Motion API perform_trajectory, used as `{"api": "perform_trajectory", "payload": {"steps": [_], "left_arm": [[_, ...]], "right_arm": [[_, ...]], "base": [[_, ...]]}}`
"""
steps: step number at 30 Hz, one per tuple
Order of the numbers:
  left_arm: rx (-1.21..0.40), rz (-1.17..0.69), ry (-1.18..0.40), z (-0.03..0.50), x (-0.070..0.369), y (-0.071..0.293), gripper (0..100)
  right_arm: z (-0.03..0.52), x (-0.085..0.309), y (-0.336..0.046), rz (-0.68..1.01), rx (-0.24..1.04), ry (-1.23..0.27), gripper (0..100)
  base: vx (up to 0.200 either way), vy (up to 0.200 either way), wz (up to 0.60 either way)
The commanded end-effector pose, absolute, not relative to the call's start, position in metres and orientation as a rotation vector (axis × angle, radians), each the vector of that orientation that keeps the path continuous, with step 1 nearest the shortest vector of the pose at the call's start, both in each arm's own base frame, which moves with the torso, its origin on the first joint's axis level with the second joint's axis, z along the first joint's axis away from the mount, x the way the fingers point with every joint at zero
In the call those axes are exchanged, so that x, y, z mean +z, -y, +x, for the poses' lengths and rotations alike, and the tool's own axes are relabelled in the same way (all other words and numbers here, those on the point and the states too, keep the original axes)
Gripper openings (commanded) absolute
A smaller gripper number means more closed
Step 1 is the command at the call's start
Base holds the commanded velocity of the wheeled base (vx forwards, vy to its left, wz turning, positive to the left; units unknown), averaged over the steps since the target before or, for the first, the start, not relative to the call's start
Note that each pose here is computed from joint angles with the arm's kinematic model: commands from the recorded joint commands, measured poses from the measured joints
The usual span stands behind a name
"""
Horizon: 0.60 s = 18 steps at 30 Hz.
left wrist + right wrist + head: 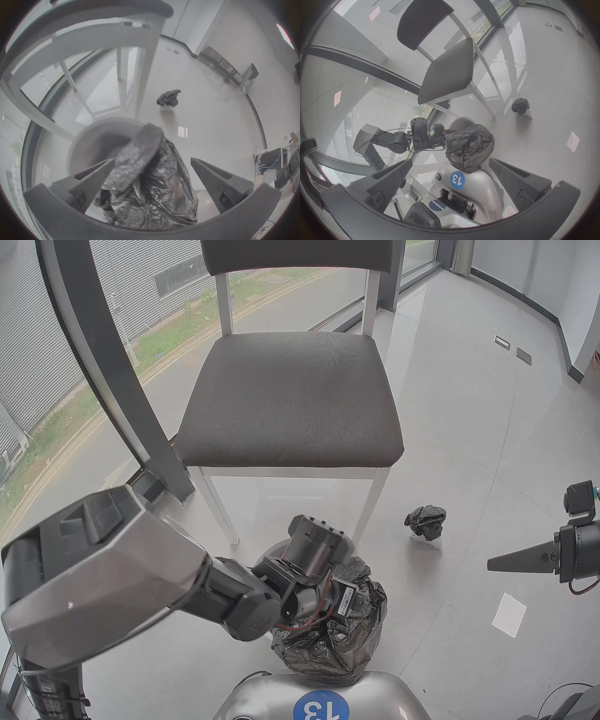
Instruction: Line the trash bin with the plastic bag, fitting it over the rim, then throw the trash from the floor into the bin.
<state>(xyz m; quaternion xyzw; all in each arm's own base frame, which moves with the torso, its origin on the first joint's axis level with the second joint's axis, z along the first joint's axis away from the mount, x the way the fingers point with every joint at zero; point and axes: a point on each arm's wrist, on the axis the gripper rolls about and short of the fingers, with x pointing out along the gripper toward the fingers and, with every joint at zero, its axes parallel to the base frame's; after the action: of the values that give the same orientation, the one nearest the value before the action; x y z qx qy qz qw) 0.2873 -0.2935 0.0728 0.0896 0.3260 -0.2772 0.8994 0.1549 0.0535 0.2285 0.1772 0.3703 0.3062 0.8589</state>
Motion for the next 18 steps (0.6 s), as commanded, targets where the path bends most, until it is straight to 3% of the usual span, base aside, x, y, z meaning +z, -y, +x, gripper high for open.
{"api": "perform_trajectory", "payload": {"steps": [1,9,18], "left_arm": [[-0.547,0.159,-0.605,0.297,0.102,0.276,100],[-0.515,0.273,-0.588,0.306,0.096,0.265,100],[-0.406,0.535,-0.600,0.301,0.076,0.257,100]], "right_arm": [[0.155,0.229,-0.053,0.376,0.646,-0.778,100],[0.152,0.230,-0.053,0.391,0.680,-0.778,100],[0.147,0.232,-0.051,0.398,0.687,-0.764,100]], "base": [[0.000,0.000,0.00],[0.000,0.000,0.00],[0.000,0.000,0.00]]}}
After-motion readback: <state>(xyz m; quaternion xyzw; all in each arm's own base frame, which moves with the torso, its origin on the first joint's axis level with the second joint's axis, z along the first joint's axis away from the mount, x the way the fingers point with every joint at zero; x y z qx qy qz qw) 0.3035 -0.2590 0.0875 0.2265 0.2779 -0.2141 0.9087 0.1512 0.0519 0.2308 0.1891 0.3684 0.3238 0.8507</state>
